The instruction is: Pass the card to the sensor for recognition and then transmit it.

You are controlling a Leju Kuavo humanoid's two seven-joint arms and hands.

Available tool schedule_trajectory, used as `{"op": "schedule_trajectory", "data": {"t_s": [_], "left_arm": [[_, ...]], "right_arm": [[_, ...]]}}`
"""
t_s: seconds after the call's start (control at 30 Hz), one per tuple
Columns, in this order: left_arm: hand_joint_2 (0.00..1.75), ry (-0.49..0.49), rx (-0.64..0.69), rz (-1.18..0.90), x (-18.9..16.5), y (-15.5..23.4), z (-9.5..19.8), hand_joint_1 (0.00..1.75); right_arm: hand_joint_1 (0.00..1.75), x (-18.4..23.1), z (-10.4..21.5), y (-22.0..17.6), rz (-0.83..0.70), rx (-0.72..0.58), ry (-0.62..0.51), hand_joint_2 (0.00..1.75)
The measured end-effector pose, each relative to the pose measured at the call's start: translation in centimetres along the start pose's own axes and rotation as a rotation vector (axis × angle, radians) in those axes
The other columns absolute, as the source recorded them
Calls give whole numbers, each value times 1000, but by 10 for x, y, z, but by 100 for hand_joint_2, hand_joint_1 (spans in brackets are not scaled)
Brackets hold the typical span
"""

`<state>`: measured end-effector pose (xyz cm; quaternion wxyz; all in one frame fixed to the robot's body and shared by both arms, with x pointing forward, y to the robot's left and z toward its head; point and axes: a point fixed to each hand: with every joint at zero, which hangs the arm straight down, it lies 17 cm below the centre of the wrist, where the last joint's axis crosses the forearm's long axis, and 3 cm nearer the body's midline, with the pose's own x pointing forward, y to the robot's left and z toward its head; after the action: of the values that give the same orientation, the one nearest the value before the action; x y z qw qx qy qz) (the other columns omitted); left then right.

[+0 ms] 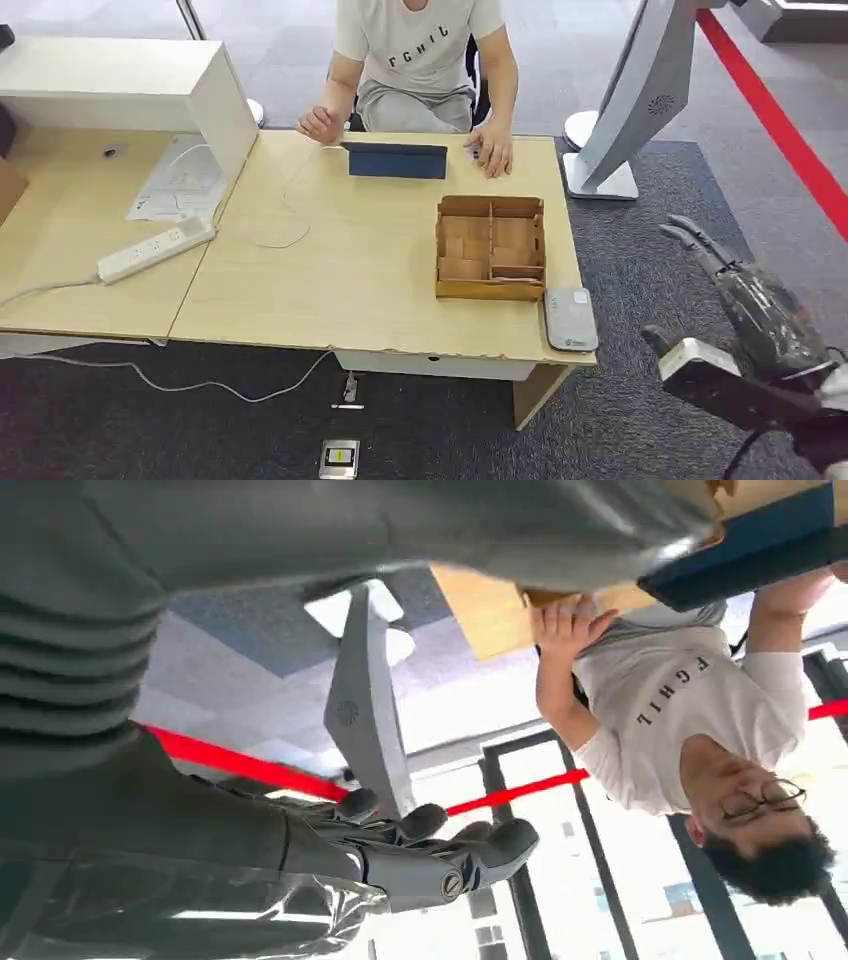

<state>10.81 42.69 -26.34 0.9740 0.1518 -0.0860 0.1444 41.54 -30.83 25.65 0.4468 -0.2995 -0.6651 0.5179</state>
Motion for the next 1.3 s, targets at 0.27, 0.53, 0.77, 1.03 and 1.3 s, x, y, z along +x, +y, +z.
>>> {"op": "schedule_trajectory", "data": {"t_s": [0.27,0.53,0.77,1.03,1.3], "left_arm": [[0,13,4,-9,-2,-4,1,0],[0,37,7,-6,-5,-9,2,0],[0,39,1,-14,-7,-11,2,0],[0,48,-5,-16,-10,-12,2,0],[0,46,-10,-18,-11,-12,2,0]], "right_arm": [[0,16,-36,38,68,38,11,175],[0,23,-78,75,85,62,97,175],[0,22,-91,102,91,112,165,175],[0,19,-89,128,102,220,233,175],[0,30,-92,137,94,222,220,175]]}}
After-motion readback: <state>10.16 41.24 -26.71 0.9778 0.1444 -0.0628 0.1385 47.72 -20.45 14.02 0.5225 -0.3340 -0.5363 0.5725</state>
